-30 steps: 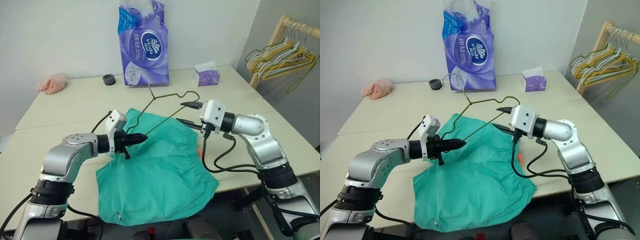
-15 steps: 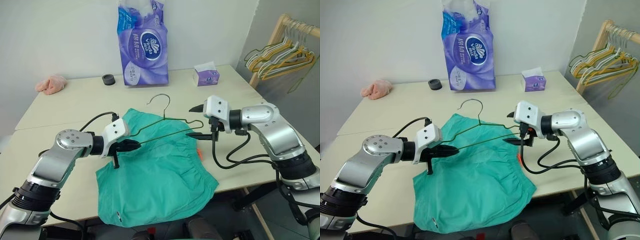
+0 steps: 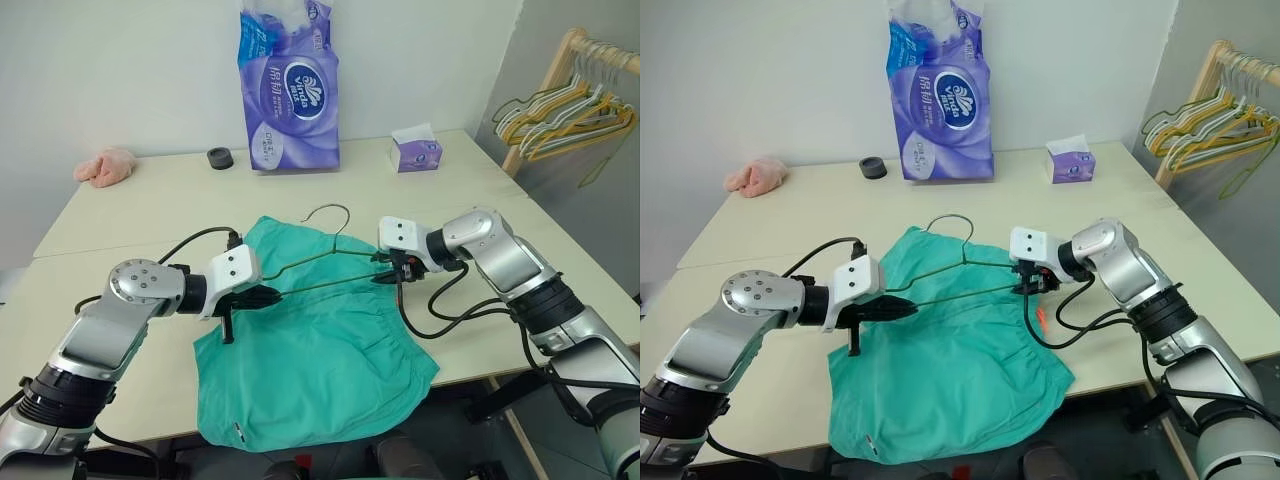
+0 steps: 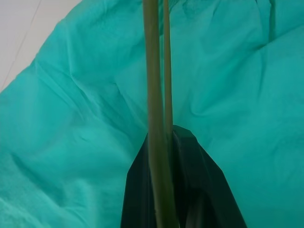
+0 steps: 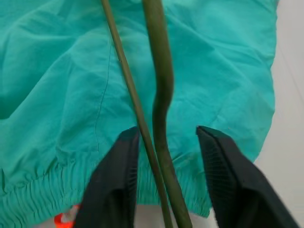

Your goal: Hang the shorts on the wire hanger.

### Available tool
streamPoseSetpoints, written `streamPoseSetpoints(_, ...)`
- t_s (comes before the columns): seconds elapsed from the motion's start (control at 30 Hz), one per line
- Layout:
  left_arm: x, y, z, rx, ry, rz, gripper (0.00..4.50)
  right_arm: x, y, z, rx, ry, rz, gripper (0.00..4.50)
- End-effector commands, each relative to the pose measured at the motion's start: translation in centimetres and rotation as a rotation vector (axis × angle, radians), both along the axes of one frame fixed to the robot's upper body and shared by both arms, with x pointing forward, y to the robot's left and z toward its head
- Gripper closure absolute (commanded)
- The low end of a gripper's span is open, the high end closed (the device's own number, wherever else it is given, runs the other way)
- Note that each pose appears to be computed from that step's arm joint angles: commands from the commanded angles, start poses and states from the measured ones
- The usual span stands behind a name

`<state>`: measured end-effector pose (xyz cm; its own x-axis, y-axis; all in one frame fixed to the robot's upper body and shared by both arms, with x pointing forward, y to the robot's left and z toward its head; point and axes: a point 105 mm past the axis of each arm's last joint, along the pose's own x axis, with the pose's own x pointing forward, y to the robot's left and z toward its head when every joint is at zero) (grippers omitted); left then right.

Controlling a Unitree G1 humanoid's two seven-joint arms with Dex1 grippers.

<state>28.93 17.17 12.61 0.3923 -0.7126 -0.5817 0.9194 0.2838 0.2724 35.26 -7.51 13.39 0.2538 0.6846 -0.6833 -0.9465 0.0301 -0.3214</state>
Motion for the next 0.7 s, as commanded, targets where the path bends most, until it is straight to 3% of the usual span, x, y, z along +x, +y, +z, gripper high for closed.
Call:
streamPoseSetpoints(0.03, 0.2, 0.2, 1.2, 0.003, -0.056, -0.004, 4.5, 0.1, 0.2, 1.1, -0.014, -0.031, 0.027, 3.76)
streamPoseSetpoints(0.1, 0.3, 0.2, 1.2, 0.0, -0.058, -0.003, 4.5, 0.0, -0.1, 0.9, -0.03, -0.029, 0.033, 4.41)
streamPoseSetpoints(0.37, 0.4, 0.1, 1.7, -0.065, -0.046, 0.002, 4.5, -0.5, -0.5, 0.7, -0.037, -0.002, 0.047, 4.47)
streamPoseSetpoints(0.67, 3.4, 1.5, 5.0, -0.328, -0.189, 0.213, 2.02, -1.3, -3.5, 1.0, 0.003, 0.093, -0.07, 4.5)
streamPoseSetpoints(0.7, 3.7, 1.9, 5.3, -0.354, -0.198, 0.241, 2.02, -1.4, -3.8, 0.9, 0.007, 0.102, -0.083, 4.5)
